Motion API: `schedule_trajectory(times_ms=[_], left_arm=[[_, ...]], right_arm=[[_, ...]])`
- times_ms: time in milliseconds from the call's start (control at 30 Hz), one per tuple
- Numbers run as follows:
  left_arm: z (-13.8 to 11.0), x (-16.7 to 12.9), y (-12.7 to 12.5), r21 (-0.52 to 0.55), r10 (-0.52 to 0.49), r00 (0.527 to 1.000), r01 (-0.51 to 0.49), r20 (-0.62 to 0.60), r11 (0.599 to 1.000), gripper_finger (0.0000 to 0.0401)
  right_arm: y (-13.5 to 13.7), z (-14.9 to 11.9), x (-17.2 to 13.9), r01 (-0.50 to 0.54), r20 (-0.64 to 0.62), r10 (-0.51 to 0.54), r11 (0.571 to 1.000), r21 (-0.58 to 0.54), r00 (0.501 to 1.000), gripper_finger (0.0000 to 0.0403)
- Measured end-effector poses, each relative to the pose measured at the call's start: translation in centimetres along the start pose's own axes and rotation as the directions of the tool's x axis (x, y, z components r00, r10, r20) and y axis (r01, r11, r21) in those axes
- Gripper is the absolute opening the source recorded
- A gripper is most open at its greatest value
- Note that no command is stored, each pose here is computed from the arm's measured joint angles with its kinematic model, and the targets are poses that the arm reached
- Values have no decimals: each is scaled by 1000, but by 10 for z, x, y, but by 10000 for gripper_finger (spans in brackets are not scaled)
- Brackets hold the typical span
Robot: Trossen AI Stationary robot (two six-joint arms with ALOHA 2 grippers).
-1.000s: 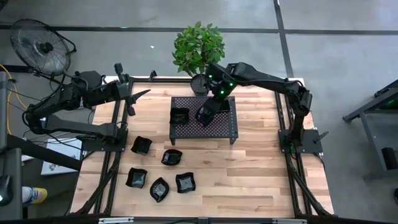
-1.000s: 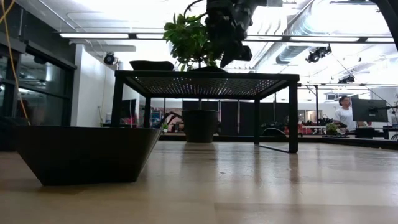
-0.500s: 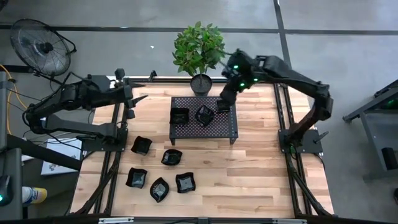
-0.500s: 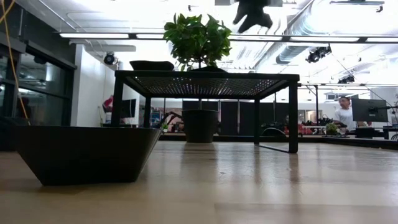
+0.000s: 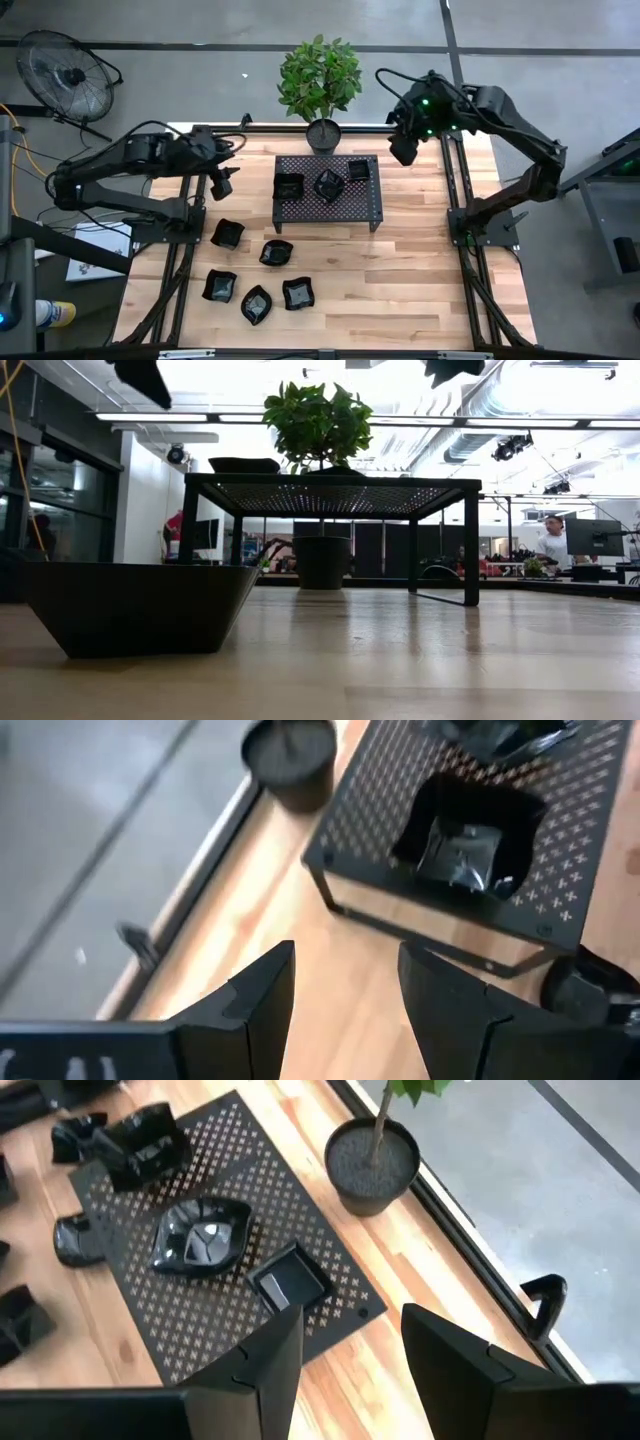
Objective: Pick & Place Mini shaped plates
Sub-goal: Stack the black distorted square plate on top of the other black distorted square plates on the shelf
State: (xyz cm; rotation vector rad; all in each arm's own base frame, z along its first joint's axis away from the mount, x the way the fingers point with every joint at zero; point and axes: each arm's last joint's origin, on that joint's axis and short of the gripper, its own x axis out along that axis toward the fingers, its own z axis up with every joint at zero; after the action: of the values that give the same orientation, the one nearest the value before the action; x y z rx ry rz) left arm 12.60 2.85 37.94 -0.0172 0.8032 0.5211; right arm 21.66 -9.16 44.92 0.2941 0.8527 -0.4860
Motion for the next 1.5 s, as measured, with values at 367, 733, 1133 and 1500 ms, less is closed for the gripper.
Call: schedule_trajectory(times_ms=[367,733,1133,1500], left_arm=[[-13,41,-19,-141,-30,964,-8,-265,990,175],[-73,85,-50,-376,-165,924,25,-346,926,175],[-109,101,-55,-510,-212,818,-112,-535,853,175],[-115,117,-63,-438,-166,723,-205,-670,875,175]], right_arm=[[-4,-19,-31,-4,12,4,997,-77,1000,163],[-9,-39,-63,-12,51,17,996,-86,999,162],[-11,-82,-36,-130,23,131,991,-32,991,158],[-12,-109,-23,-239,118,235,971,16,965,158]])
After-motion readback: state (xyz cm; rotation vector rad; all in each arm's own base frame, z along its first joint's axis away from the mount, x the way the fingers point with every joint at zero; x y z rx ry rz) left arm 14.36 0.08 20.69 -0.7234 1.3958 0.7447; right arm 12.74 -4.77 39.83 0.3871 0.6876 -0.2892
